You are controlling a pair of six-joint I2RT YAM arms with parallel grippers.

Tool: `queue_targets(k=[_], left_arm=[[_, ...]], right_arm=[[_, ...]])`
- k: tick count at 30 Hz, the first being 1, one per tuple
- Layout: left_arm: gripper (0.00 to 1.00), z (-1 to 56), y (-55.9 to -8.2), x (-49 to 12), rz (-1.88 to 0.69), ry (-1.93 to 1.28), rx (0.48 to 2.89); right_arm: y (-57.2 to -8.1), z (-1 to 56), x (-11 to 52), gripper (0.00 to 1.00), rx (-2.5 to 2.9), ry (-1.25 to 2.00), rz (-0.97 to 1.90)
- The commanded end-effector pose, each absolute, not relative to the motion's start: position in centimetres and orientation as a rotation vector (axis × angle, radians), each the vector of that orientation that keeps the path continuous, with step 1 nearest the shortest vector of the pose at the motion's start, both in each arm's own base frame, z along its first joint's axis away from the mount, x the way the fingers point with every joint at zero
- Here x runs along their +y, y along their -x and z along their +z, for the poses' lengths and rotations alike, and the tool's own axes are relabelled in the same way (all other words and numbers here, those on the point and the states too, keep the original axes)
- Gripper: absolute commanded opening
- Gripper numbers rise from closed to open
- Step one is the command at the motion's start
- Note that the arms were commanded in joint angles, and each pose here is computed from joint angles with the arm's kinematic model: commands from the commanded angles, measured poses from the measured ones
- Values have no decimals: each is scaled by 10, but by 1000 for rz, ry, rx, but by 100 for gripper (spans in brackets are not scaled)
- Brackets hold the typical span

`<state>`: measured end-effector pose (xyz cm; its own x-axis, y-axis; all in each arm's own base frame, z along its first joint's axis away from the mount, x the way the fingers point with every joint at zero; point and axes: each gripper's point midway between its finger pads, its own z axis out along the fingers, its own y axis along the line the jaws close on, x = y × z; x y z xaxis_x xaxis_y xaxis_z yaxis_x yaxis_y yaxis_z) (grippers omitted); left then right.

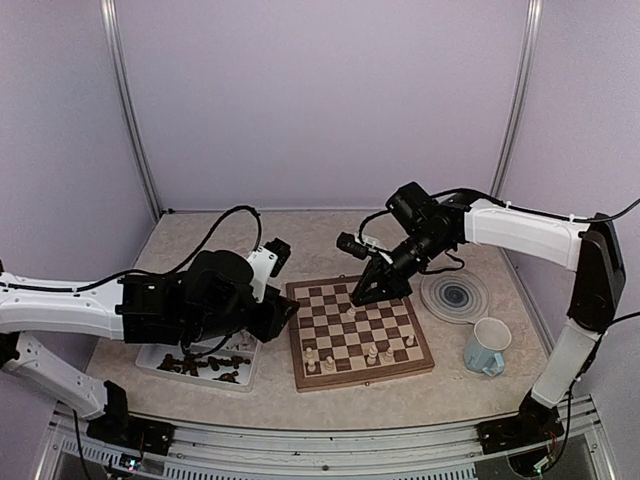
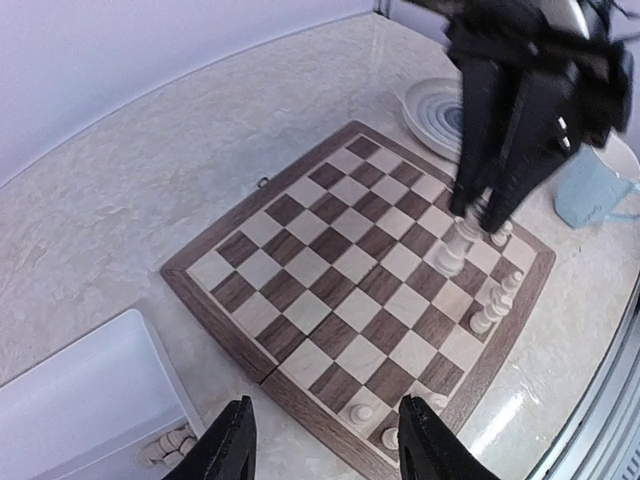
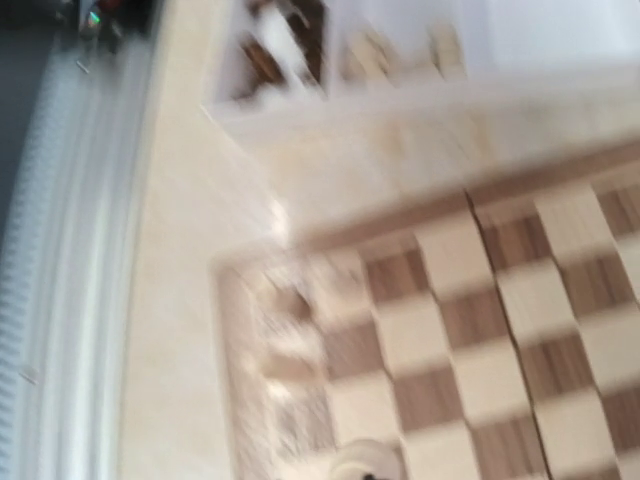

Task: Set up the chess pieces on the board
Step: Place the queen at d1.

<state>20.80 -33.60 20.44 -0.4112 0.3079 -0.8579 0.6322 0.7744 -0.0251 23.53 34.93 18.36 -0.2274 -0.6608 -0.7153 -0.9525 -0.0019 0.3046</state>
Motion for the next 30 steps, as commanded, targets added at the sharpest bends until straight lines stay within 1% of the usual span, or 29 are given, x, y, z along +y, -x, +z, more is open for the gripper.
queue_targets(k=[1, 5, 9, 23, 30], left_arm=[[49, 239, -226, -318, -601, -506, 1960], [49, 243, -246, -294, -601, -367, 1964], [49, 247, -253, -288, -626, -310, 1953], [49, 235, -260, -281, -599, -269, 1998], [49, 231, -263, -280, -596, -268, 2010]], right_arm=[[-241, 159, 331, 0, 1886, 1755, 790], [-228, 145, 328, 0, 1877, 1803, 720], [-216, 134, 333, 0, 1860, 1856, 674], [-178, 101, 344, 0, 1822, 2018, 653], [-171, 91, 344, 0, 1840, 2047, 672]])
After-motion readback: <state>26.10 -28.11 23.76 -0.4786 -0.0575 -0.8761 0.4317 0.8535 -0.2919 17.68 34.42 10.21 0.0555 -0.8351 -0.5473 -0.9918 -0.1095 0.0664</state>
